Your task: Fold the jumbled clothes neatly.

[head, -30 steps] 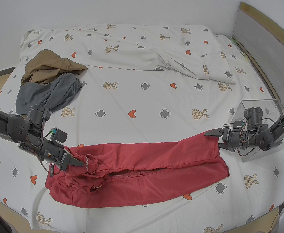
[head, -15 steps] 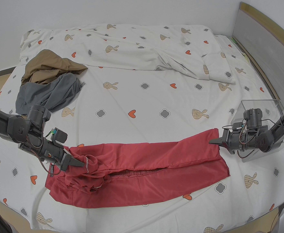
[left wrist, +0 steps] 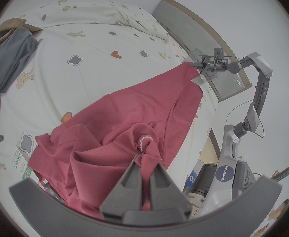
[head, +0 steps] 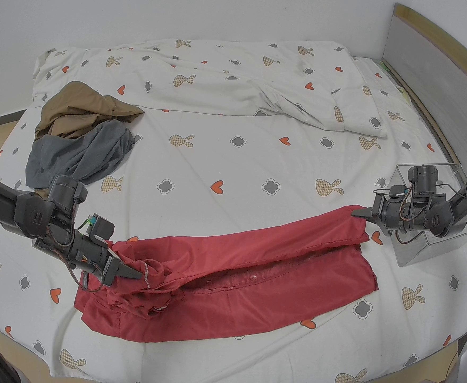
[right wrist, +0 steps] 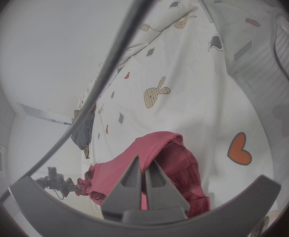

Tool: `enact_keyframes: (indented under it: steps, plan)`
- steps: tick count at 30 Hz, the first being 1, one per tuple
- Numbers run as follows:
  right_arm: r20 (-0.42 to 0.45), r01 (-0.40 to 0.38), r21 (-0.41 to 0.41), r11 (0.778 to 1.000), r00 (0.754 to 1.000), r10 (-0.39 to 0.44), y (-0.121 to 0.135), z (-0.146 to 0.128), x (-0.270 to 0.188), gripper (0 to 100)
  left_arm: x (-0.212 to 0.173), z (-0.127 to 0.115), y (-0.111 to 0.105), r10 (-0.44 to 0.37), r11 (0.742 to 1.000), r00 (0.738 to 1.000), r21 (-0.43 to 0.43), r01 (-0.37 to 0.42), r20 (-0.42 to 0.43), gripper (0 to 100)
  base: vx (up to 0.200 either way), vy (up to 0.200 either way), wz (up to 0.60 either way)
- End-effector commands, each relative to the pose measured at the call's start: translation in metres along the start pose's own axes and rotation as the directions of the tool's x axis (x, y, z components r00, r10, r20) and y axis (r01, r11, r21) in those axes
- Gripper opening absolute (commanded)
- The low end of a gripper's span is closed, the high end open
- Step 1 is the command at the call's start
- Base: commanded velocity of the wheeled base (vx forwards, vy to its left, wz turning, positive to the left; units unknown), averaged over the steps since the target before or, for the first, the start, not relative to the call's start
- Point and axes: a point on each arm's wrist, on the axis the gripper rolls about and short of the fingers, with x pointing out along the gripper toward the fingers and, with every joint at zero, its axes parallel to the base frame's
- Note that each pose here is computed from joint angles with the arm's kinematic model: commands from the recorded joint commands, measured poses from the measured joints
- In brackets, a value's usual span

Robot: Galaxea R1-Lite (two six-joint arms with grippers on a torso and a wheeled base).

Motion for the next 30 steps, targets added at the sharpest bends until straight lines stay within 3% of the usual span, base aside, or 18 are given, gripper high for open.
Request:
enact_keyframes:
  steps: [1,10,11,19,24,30]
  plan:
    - [0.01,-0.016,-0.018,1.0,1.0,0.016,0.006,0.005,0.004,0,0.009,-0.001,-0.006,-0.026,1.0,0.999,0.005,0.026,-0.026,0,0.0,0.0,0.0]
    - [-0.013,0.005,-0.003,1.0,1.0,-0.005,-0.002,0.003,0.008,0,0.017,-0.002,-0.001,-0.033,0.999,0.999,-0.023,0.032,-0.043,0,0.0,0.0,0.0]
    - [-0.014,0.007,-0.001,1.0,1.0,-0.007,-0.003,0.003,0.008,100,0.018,-0.003,0.0,-0.032,0.999,0.999,-0.026,0.031,-0.044,0,0.0,0.0,0.0]
    - [-0.029,0.021,0.015,1.0,0.999,-0.021,-0.005,-0.005,-0.001,100,0.012,-0.001,0.0,-0.023,0.999,0.999,-0.023,0.022,-0.03,0,0.0,0.0,0.0]
    - [0.009,-0.011,-0.022,1.0,1.0,0.011,0.025,-0.013,-0.04,100,0.009,0.0,0.0,-0.016,0.999,1.0,-0.034,0.015,-0.021,0,0.0,0.0,0.0]
    - [0.016,-0.124,-0.114,0.986,0.992,0.127,0.075,-0.031,-0.078,100,0.011,0.0,0.001,-0.019,0.998,1.0,-0.054,0.017,-0.023,0,0.0,0.0,0.0]
